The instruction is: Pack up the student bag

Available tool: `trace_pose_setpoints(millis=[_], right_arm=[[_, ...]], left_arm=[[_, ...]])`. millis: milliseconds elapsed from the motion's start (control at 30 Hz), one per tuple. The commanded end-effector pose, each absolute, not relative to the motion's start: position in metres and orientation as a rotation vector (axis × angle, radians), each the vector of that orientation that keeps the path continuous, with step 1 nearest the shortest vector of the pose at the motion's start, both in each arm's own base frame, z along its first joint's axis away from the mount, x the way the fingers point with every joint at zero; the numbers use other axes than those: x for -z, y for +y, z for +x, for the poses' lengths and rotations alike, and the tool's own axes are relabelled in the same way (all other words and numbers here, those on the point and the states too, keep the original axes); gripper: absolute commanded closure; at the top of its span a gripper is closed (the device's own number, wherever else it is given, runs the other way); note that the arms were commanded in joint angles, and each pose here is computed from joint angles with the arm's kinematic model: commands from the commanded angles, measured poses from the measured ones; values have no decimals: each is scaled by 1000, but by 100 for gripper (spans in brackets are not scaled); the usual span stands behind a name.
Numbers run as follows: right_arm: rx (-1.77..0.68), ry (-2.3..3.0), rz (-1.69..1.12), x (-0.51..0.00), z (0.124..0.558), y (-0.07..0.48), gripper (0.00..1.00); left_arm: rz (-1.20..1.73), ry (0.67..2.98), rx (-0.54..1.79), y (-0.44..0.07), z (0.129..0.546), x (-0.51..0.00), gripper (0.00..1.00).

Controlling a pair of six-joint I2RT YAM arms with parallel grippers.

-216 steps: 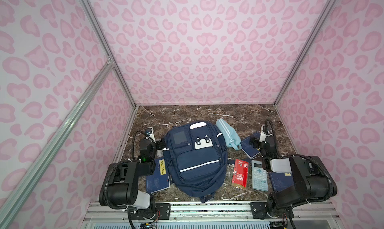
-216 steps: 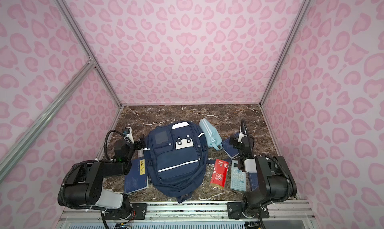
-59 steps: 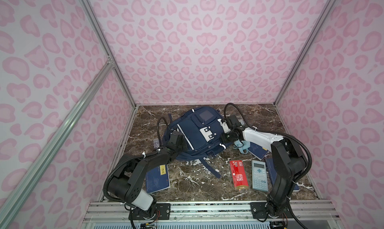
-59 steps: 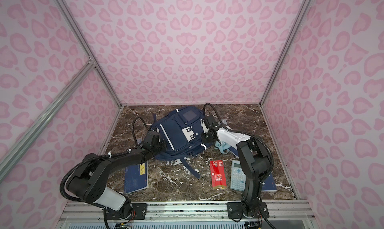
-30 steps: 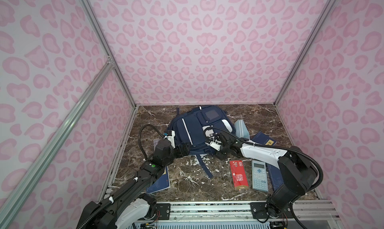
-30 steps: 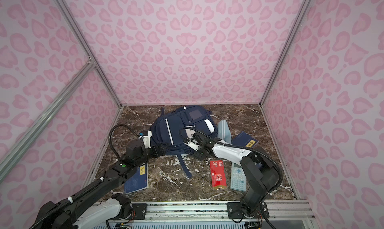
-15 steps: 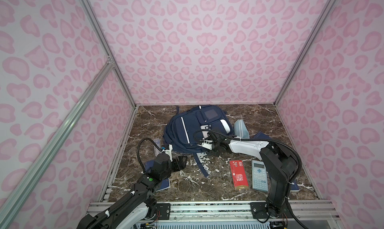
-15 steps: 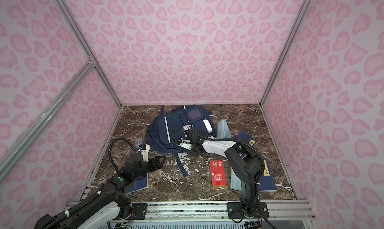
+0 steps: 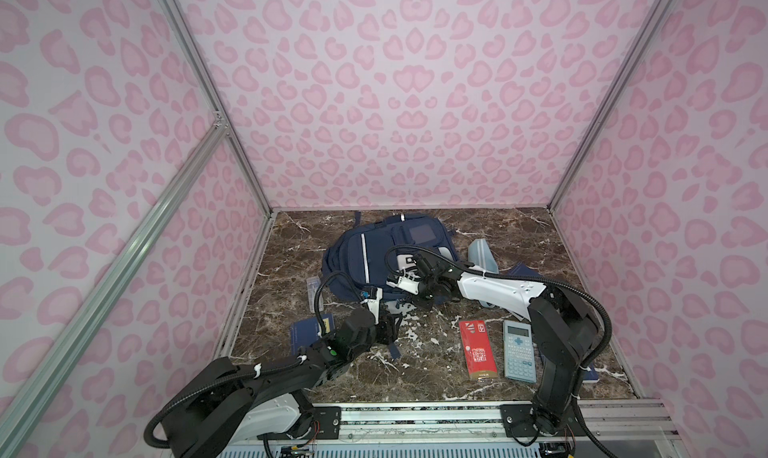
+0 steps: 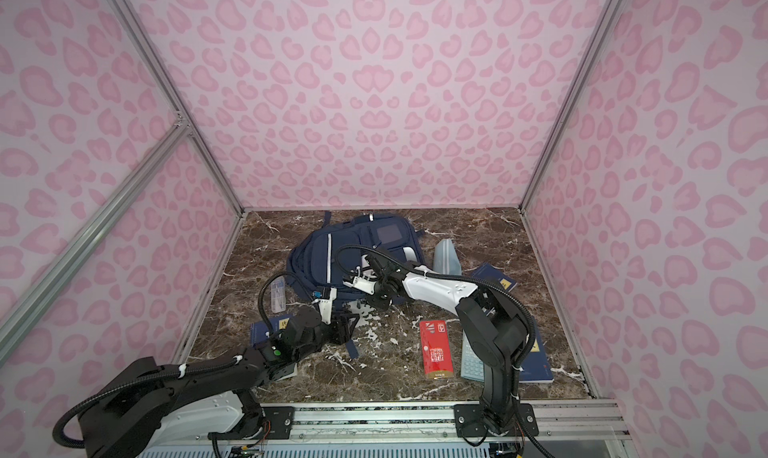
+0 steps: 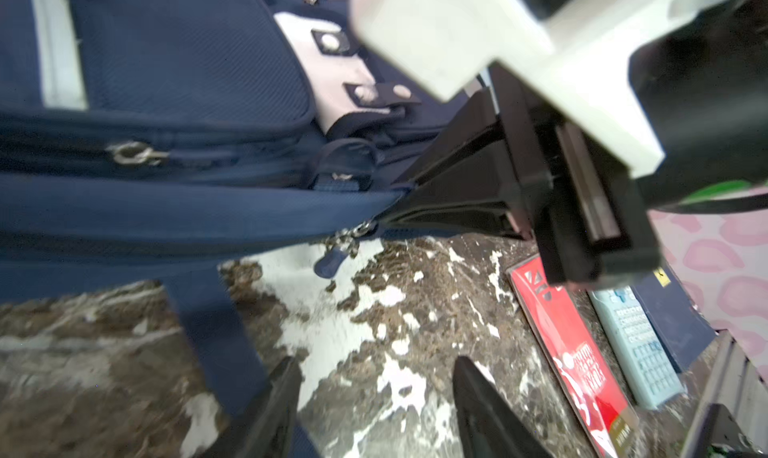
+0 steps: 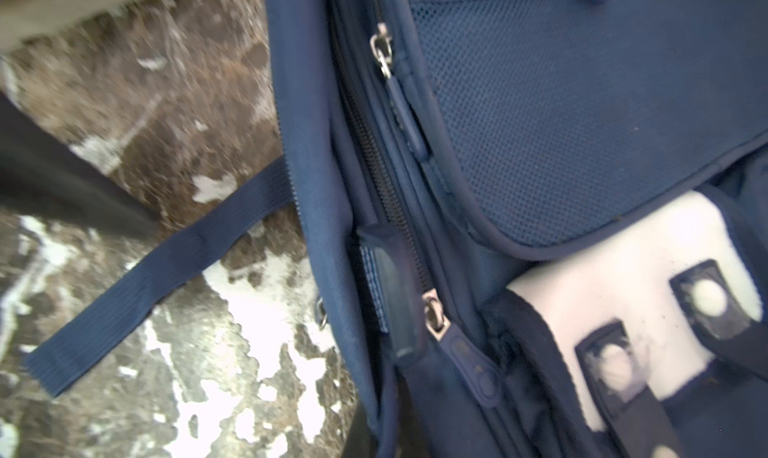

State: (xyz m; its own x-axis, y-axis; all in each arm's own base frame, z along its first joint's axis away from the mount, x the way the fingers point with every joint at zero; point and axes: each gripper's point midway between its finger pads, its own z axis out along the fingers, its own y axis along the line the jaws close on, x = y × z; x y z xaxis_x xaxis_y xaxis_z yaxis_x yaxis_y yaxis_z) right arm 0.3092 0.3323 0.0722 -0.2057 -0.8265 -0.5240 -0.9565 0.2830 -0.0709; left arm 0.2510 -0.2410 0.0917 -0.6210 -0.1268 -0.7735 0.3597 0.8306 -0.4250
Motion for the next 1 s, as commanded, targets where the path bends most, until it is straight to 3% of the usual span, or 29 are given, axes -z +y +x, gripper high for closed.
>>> trace_pose_setpoints(millis=[0,300,467,600,633,700,967], right_arm=[[-529,2090,-1586,-82,295,344,100],[-604,2107,-1585,-87,285,346,100],[-625,2119,-1589,-84,281,346,100],[-638,2123,-1578,-84,282,346,100],[-635,2129,-1572,-83,283,345,100],[-627,2152,-1555,-81,284,341,100],[-509,2208,-1500,-73,290,316,100]], left_arm=[[167,1980,645,-246,273,-113,48],[172,2036,545,-253,288,-76,54],[179,2038,459,-252,297,-73,77],[218,2033,502,-264,298,-74,75],[211,2044,491,-264,299,-72,79],[192,2058,482,-261,299,-70,96],[170,2167,502,-242,284,-68,97]])
